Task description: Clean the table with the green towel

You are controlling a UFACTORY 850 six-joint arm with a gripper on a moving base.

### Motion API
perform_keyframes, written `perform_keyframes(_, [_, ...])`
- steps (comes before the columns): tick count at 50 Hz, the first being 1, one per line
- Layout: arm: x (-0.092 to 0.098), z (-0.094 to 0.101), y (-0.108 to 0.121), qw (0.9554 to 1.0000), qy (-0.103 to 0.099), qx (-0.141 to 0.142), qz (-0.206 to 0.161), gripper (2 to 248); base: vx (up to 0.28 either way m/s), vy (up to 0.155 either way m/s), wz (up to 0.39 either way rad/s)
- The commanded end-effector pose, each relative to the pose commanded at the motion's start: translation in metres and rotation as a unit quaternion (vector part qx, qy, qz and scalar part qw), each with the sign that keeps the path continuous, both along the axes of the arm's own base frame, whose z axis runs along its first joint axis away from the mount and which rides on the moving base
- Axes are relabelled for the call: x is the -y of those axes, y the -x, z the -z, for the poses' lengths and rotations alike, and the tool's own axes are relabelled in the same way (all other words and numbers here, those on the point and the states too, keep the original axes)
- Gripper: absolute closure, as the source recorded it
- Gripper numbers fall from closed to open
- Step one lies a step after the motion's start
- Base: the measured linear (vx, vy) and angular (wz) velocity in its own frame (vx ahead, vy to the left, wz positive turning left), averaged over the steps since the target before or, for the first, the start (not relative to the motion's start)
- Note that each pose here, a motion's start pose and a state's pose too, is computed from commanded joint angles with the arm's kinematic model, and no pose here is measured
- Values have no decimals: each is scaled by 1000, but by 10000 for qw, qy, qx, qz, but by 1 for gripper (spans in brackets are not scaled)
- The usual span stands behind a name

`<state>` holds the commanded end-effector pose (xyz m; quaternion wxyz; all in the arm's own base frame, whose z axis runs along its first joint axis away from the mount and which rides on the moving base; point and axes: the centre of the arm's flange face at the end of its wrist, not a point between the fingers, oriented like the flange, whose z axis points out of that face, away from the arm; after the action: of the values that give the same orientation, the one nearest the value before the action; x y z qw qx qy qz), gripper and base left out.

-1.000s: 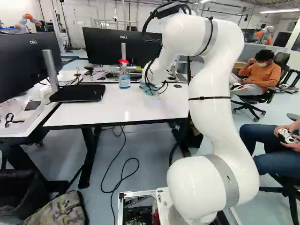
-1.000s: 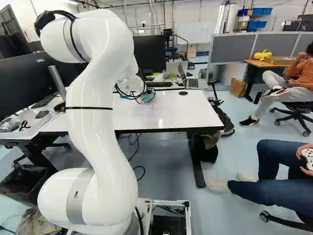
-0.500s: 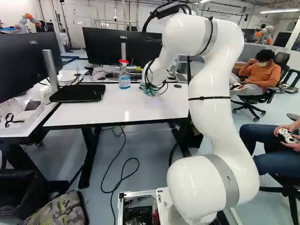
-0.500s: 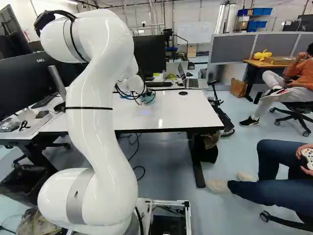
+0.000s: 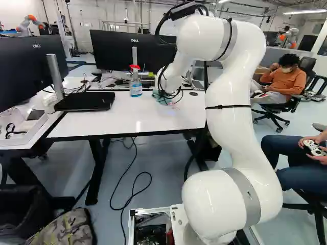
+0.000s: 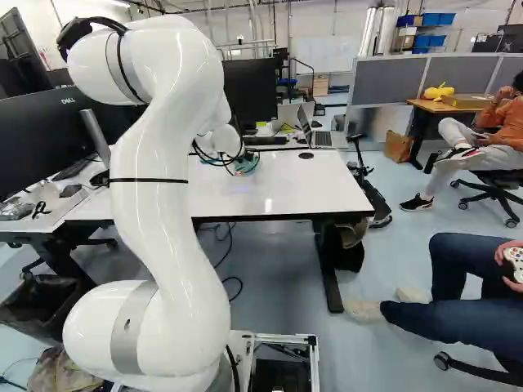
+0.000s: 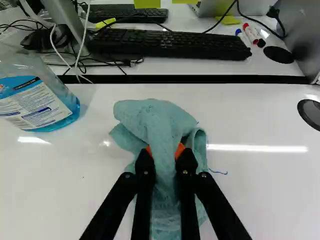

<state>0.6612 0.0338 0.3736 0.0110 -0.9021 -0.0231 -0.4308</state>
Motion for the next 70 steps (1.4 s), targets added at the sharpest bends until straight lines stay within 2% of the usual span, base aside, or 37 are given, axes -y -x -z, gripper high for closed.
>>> perform_keyframes(41, [1,1,-2,10000,2,-38,10,194,0,0,0])
perform_keyframes(70, [36,6,-38,9996,-3,121,274,194,0,0,0])
